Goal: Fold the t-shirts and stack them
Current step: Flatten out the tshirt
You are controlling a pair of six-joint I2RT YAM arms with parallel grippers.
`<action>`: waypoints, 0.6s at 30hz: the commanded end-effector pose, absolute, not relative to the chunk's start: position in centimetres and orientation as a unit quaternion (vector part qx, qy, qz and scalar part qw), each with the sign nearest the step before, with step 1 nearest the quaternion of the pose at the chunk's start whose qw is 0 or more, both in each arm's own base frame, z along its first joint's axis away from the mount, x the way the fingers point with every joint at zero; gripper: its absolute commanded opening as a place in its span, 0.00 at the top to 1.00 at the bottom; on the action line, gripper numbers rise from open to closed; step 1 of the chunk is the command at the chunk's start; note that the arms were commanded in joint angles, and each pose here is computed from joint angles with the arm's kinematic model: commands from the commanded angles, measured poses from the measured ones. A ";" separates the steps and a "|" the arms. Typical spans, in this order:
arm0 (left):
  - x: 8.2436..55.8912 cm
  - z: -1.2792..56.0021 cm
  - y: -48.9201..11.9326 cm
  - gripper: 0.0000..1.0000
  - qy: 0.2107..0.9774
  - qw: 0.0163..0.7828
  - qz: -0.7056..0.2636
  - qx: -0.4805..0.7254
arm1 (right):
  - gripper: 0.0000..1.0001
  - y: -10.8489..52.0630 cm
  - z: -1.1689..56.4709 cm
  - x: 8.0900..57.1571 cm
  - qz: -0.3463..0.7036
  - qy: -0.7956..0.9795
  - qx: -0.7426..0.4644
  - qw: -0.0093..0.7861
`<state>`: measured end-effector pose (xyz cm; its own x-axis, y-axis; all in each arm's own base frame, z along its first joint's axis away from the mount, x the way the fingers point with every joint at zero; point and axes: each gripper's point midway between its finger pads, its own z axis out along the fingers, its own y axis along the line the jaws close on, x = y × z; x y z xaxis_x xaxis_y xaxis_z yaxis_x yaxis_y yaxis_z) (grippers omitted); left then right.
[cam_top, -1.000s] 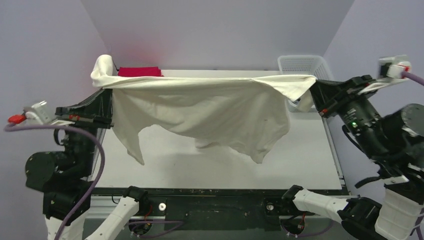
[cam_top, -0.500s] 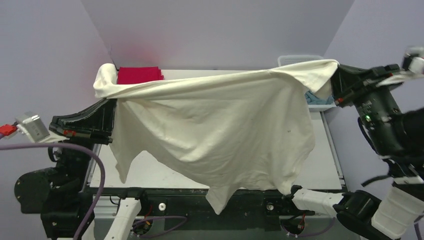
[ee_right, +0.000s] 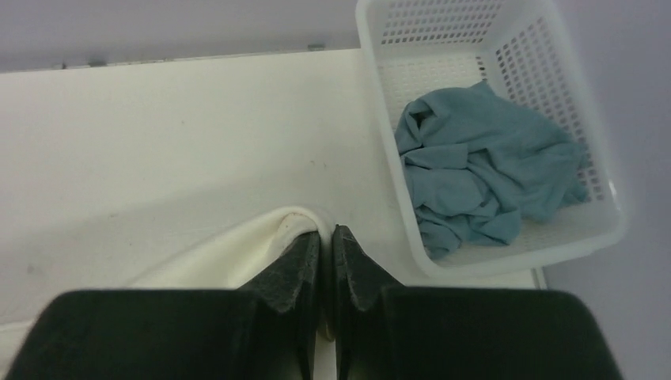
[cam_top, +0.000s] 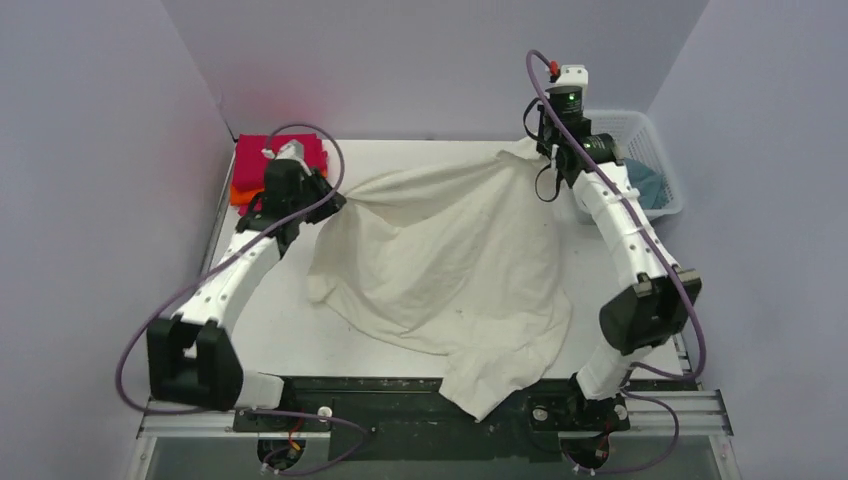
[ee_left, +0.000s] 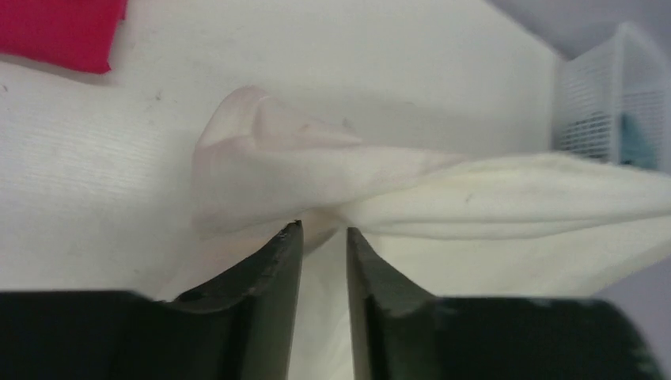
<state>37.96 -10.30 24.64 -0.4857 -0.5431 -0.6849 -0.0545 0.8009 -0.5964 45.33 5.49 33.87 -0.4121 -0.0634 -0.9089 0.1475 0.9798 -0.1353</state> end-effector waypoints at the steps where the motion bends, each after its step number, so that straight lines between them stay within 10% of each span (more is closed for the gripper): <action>1: 46.8 19.1 -7.9 0.47 0.844 0.477 -0.126 -0.210 | 1.00 3.6 32.7 52.7 -0.069 0.802 0.121 0.581; 3: 49.7 15.6 -6.5 0.21 0.874 0.421 -0.089 -0.226 | 0.96 4.2 28.6 56.3 -0.063 0.823 0.121 0.551; 5: 52.0 15.2 -6.3 0.18 0.888 0.400 -0.078 -0.213 | 0.66 5.5 26.1 59.0 -0.043 0.845 0.106 0.523; 6: 53.1 15.8 -6.2 0.17 0.887 0.405 -0.071 -0.209 | 0.31 6.0 25.8 60.7 -0.037 0.844 0.106 0.524; 8: 53.7 17.1 -6.2 0.16 0.885 0.416 -0.068 -0.198 | 0.09 6.7 24.6 61.1 -0.031 0.854 0.101 0.509; 18: 45.6 16.0 -5.6 0.12 0.890 0.384 -0.068 -0.236 | 0.03 5.8 24.0 49.1 -0.011 0.880 0.174 0.443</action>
